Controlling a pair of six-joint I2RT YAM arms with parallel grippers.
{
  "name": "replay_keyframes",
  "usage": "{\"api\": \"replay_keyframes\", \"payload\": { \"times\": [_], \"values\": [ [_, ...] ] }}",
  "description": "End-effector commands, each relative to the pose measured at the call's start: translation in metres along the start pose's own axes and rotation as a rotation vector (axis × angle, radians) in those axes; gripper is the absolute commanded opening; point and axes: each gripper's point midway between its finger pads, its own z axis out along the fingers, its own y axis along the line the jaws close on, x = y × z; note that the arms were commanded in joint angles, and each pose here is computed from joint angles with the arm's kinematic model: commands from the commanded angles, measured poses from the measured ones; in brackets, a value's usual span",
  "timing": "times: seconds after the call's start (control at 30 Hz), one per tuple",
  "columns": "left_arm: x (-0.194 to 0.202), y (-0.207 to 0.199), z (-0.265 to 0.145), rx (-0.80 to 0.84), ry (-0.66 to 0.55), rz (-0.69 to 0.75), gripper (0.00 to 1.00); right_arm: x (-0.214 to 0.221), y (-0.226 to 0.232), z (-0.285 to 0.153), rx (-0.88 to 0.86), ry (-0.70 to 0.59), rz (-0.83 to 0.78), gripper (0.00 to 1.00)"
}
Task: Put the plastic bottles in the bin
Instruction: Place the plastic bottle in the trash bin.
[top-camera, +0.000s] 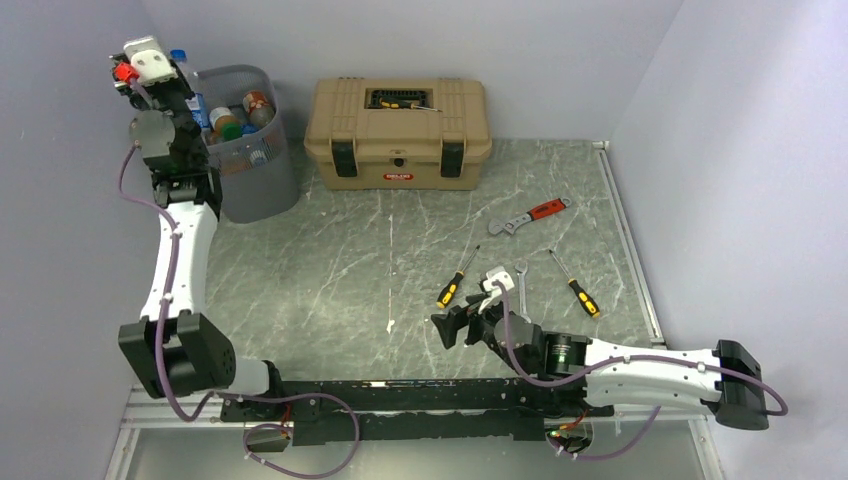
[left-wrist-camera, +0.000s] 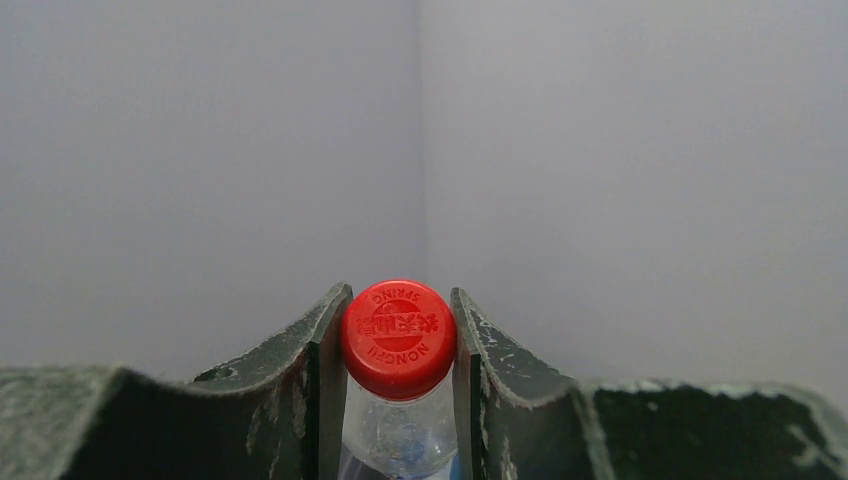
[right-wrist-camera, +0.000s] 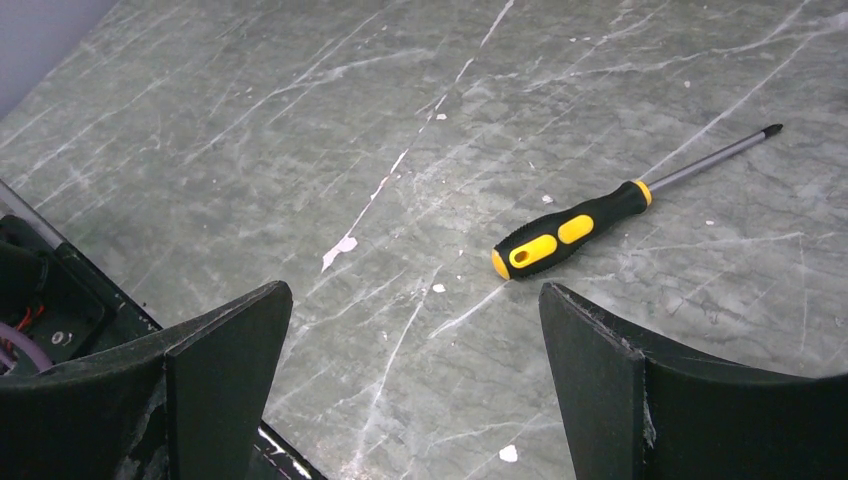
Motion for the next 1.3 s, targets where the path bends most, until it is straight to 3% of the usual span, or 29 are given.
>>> {"api": "replay_keyframes", "payload": {
  "times": [0.0, 0.23, 0.43, 0.8, 0.93, 1.1, 1.27],
  "values": [
    [0.032, 0.026, 0.006, -0.115, 0.092, 0.063, 0.00, -0.002, -0.005, -0.005, 0.010, -0.021, 0.034, 0.99],
    [0.082, 0.013, 0.007, -0.041, 0.171, 0.013, 0.00, -0.004, -0.008, -0.006, 0.009, -0.035, 0.041, 0.99],
    [0.091, -0.023, 0.006, 0.134, 0.166, -0.077, 0.00, -0.002, -0.009, -0.005, 0.018, -0.034, 0.035, 0.99],
    [0.020, -0.039, 0.001, 0.257, 0.026, -0.163, 0.00, -0.002, -0.006, -0.001, 0.019, -0.032, 0.021, 0.99],
    [0.017, -0.054, 0.007, 0.326, 0.008, -0.188, 0.00, 0.000, -0.003, 0.002, 0.014, -0.022, 0.010, 0.99],
    [0.070, -0.080, 0.020, 0.429, 0.105, -0.172, 0.00, 0.000, -0.004, 0.002, 0.026, -0.012, 0.000, 0.99],
    [0.136, -0.080, 0.019, 0.404, 0.241, -0.199, 0.00, 0.001, -0.007, 0.001, 0.032, -0.021, -0.001, 0.99]
  ]
}}
